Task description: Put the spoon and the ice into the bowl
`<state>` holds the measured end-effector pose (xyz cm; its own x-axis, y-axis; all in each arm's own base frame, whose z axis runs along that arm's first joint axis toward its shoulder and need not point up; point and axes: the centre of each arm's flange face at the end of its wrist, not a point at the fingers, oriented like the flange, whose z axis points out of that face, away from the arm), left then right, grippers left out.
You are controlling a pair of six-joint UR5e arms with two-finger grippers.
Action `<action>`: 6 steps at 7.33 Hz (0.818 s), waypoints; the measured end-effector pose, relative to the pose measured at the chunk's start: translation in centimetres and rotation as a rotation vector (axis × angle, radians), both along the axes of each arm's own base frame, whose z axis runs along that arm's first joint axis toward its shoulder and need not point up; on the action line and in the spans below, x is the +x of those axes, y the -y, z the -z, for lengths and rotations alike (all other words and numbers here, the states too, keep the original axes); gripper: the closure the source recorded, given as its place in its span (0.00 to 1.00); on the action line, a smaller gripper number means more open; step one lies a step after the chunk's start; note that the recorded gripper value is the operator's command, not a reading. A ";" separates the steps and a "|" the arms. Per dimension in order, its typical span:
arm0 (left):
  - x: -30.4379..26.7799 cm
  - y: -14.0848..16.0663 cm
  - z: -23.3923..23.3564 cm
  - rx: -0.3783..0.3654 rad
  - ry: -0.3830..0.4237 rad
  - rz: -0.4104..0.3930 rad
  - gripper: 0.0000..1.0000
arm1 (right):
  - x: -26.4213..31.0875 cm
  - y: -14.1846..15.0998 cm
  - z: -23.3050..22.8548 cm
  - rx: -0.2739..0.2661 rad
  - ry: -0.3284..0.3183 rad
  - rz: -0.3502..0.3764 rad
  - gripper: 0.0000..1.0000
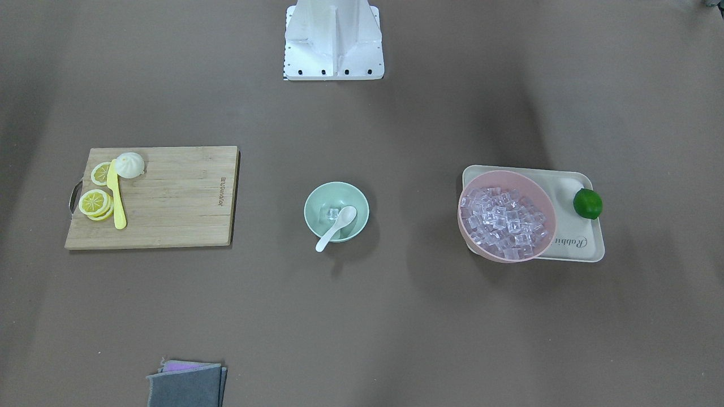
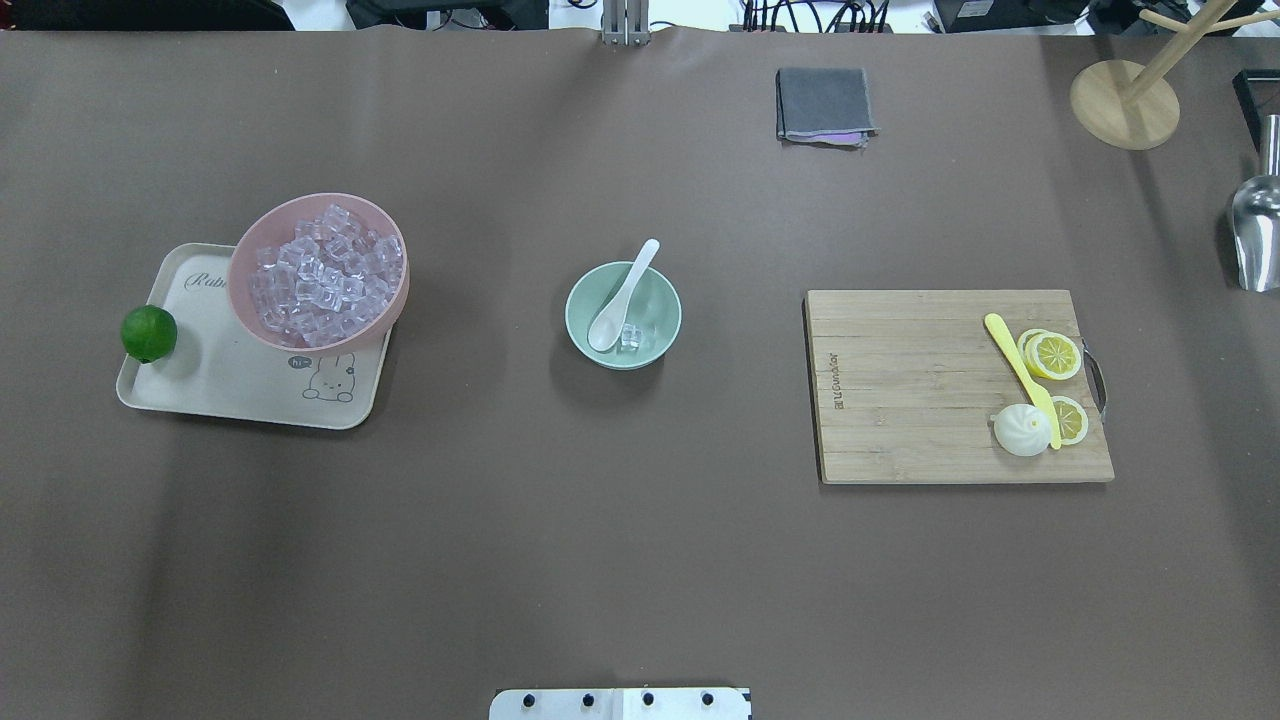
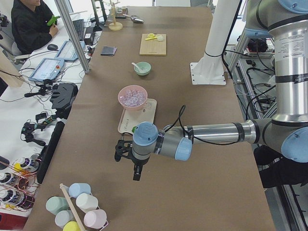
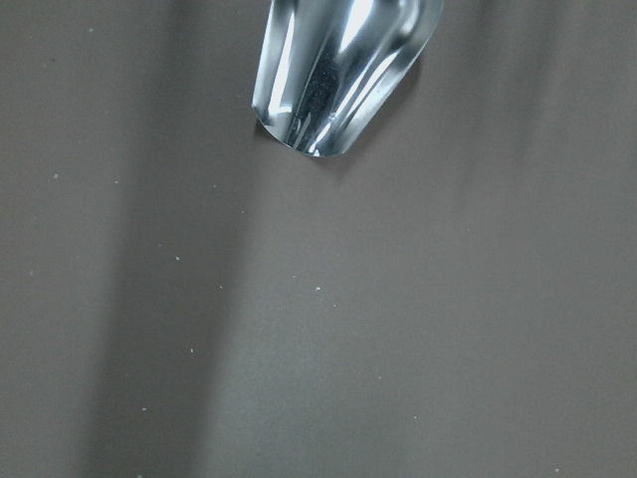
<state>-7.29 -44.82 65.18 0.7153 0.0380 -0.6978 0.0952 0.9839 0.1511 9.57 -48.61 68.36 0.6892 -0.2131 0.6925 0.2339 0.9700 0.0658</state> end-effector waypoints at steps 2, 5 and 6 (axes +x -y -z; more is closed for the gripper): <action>-0.1 1.4 2.3 -0.010 -0.008 0.000 0.02 | -0.7 0.3 -0.5 -0.002 -0.003 0.001 0.00; 0.1 2.0 3.2 -0.006 -0.006 -0.001 0.02 | -2.3 1.6 1.8 0.044 -0.018 -0.013 0.00; 0.2 2.2 3.4 -0.005 -0.006 -0.001 0.02 | -3.0 2.0 3.6 0.063 -0.019 -0.027 0.00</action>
